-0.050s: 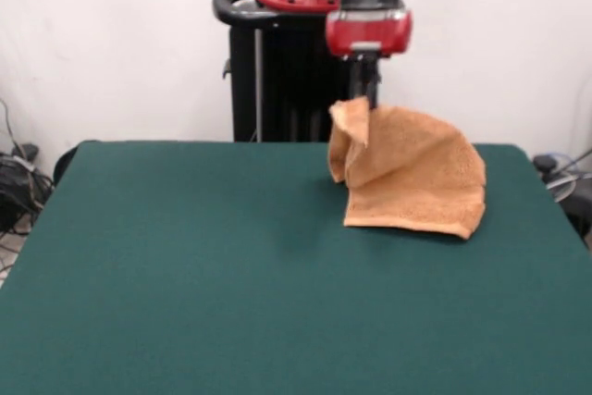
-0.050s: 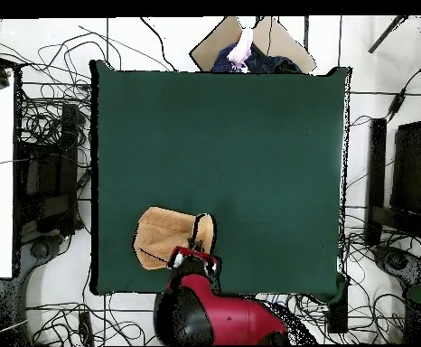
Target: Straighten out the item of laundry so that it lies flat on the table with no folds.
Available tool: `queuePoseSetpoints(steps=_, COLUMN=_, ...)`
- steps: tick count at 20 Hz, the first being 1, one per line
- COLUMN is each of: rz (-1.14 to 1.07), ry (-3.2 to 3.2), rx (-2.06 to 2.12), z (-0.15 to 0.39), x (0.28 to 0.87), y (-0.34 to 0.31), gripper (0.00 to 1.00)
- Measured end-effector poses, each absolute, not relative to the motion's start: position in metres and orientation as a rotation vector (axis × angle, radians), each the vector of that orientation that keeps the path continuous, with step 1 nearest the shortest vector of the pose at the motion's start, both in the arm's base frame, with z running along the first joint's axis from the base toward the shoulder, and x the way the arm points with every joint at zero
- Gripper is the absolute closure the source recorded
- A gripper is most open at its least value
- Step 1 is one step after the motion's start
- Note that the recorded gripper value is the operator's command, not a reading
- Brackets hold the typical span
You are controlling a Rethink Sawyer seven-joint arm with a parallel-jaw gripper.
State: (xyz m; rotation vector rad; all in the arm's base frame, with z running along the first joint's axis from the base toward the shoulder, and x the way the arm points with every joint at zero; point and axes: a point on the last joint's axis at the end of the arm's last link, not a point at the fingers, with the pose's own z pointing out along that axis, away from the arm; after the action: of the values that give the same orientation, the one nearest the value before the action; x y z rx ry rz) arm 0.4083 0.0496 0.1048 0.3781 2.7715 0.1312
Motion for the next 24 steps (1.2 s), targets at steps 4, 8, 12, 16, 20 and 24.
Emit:
queuePoseSetpoints(steps=4, rz=0.138, ry=2.791, rx=0.326, z=0.090, x=0.404, y=0.038, gripper=1.00)
queuePoseSetpoints(steps=8, rz=0.104, ry=2.788, rx=0.265, z=0.085, x=0.404, y=0.027, gripper=1.00)
queuePoseSetpoints(steps=12, rz=0.023, ry=2.755, rx=0.208, z=0.088, x=0.414, y=0.011, gripper=1.00)
queuePoseSetpoints(steps=16, rz=-0.042, ry=2.725, rx=0.161, z=0.094, x=0.427, y=-0.008, gripper=1.00)
queuePoseSetpoints(steps=20, rz=-0.105, ry=2.699, rx=0.136, z=0.100, x=0.442, y=-0.029, gripper=1.00)
queuePoseSetpoints(steps=24, rz=-0.182, ry=2.651, rx=0.142, z=0.106, x=0.465, y=-0.059, gripper=1.00)
